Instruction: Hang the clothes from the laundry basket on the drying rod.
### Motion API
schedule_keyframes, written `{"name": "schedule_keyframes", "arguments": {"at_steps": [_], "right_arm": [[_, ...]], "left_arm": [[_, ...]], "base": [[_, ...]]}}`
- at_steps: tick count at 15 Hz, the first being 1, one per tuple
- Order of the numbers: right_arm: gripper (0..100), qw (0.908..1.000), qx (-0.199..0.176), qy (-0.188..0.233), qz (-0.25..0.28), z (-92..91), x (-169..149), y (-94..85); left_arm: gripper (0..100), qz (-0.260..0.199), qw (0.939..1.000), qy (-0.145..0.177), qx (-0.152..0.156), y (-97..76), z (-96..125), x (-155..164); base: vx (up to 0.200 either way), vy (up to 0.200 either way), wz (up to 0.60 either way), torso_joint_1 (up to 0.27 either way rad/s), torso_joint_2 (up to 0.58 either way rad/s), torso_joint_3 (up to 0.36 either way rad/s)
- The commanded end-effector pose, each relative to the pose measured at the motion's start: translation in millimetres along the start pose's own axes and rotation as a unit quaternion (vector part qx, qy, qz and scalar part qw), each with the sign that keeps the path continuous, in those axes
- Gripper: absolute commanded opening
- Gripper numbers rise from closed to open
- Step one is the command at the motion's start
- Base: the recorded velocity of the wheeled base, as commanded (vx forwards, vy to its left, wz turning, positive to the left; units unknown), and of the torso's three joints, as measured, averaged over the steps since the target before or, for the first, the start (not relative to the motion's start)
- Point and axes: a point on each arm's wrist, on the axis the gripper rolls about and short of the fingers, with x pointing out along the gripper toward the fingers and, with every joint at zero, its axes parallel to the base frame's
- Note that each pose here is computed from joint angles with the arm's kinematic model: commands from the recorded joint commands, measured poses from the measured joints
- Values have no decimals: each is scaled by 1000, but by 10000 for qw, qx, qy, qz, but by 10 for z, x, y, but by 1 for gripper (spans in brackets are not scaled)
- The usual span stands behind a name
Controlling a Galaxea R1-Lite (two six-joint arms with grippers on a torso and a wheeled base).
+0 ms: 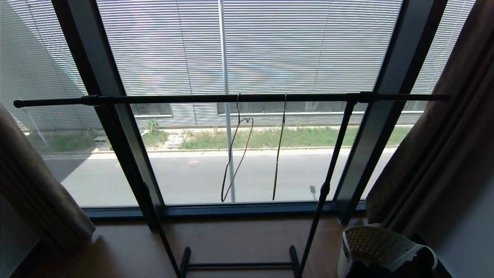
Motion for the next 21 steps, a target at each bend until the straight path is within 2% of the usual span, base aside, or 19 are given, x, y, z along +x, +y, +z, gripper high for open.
{"name": "schedule_keyframes", "arguments": {"at_steps": [1,9,21], "right_arm": [[100,10000,7,7,2,-3,0,0],[100,10000,-15,-1,10,2,-1,0],[100,10000,-23,-1,10,2,-1,0]], "left_arm": [[100,-7,10000,15,13,0,0,2],[100,0,10000,15,-10,0,0,2],[100,0,10000,15,-2,0,0,2]], "base": [[0,0,0,-144,344,203],[0,0,0,-154,392,233],[0,0,0,-179,528,345]]}}
